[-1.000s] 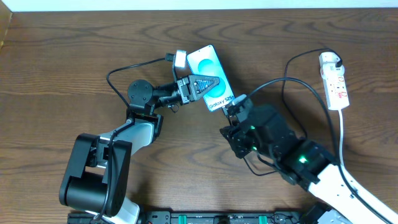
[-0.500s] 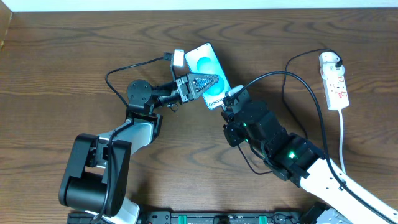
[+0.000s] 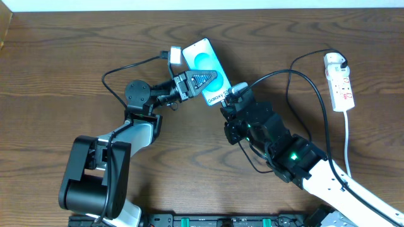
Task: Plug charger to phone and switch on socket
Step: 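Hold the plugged phone with the left gripper and release the right gripper, then lower the phone flat onto the table with the left gripper and release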
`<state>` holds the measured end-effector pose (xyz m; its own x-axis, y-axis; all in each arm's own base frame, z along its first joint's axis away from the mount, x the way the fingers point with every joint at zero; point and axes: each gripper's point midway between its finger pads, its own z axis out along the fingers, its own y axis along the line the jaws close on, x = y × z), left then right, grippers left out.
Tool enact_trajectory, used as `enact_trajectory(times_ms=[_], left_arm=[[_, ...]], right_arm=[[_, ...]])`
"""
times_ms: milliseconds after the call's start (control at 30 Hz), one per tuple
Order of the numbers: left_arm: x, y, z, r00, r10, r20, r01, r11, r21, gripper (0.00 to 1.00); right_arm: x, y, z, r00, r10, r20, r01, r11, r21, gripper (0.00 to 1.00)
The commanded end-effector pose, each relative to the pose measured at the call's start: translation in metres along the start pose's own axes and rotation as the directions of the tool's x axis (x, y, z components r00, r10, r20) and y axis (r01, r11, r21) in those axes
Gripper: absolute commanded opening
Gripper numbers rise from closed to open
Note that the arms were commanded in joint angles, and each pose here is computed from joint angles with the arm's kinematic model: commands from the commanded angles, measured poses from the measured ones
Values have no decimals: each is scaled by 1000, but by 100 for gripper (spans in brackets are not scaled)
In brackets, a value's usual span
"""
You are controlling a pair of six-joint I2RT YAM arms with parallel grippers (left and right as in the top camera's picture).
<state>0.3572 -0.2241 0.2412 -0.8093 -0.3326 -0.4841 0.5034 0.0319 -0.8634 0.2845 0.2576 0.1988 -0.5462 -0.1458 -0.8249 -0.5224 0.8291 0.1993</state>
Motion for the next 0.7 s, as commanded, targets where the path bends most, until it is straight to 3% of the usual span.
enact_trajectory(times_ms=[0, 33, 133, 367, 467, 667], left_arm=[[26, -10, 6, 992, 28, -120, -23, 999, 45, 7], [26, -10, 6, 992, 29, -119, -24, 999, 45, 7], [24, -9, 6, 994, 32, -109, -27, 999, 42, 7], [3, -3, 8, 1000, 4, 13, -4, 1000, 3, 7], [-11, 0, 8, 995, -27, 94, 29, 1000, -13, 7], [-29, -16, 25, 986, 7, 164, -9, 1000, 14, 8]], right_arm=[[-27, 14, -11, 998, 16, 68, -12, 998, -55, 12], [-11, 12, -12, 1000, 29, -1, -29, 998, -48, 24], [-2, 12, -19, 997, 64, -39, -66, 996, -54, 38], [3, 5, -60, 996, 78, -48, -80, 996, -37, 52], [-6, -8, -86, 996, 82, 17, -82, 996, 19, 58], [-41, -60, -159, 951, 83, 297, -162, 955, 250, 74]])
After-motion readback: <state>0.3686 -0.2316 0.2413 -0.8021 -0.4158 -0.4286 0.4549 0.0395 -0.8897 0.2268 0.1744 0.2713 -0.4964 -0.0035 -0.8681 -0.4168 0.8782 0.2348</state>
